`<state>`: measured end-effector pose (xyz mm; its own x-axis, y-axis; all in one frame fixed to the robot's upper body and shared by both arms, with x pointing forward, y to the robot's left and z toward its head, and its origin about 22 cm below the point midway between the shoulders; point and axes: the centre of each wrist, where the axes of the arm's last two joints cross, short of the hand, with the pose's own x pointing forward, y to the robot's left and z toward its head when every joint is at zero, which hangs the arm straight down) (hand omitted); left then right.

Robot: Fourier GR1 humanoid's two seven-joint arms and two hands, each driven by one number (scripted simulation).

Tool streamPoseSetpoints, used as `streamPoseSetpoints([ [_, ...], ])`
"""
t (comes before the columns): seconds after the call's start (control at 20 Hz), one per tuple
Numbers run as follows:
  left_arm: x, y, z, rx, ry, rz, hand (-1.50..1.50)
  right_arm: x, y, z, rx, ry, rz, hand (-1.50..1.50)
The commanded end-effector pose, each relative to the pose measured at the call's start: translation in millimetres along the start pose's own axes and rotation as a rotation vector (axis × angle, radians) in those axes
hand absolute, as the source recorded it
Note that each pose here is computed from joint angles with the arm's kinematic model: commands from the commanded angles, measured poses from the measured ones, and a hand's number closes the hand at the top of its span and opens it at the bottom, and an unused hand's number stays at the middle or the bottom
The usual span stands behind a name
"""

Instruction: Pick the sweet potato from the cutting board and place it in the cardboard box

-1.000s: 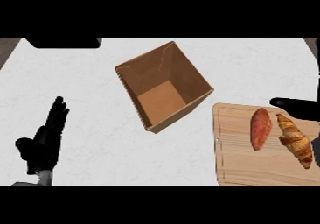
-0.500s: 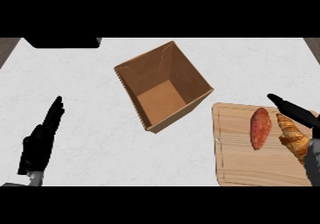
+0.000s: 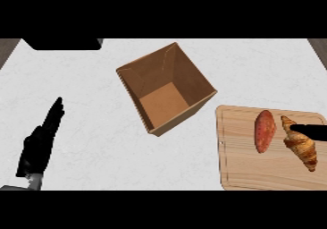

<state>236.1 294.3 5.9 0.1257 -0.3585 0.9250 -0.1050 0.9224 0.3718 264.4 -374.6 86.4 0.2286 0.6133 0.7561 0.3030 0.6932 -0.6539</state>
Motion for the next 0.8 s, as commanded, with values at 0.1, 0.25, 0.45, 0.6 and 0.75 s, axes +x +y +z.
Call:
streamPoseSetpoints([
  [0.1, 1.9, -3.9, 2.5, -0.016, -0.004, -0.002, 0.00, 26.6, -21.4, 2.2, 0.327, 0.162, 0.297, -1.50],
  [0.25, 3.2, -2.2, -2.2, -0.020, -0.005, -0.005, 0.00, 43.4, -21.3, 0.6, 0.464, 0.211, 0.345, -1.50],
  [0.45, -2.2, -18.1, 11.0, -0.006, -0.007, 0.005, 0.00, 77.9, 3.4, 4.0, 0.504, 0.262, 0.335, -1.50],
  [0.6, 1.7, -1.7, -13.3, 0.004, -0.007, 0.005, 0.00, 85.9, 24.3, 7.9, 0.509, 0.289, 0.366, -1.50],
  [0.75, -0.5, -7.2, 5.0, 0.007, -0.016, -0.004, 0.00, 91.0, 30.6, 12.1, 0.470, 0.333, 0.359, -1.50],
])
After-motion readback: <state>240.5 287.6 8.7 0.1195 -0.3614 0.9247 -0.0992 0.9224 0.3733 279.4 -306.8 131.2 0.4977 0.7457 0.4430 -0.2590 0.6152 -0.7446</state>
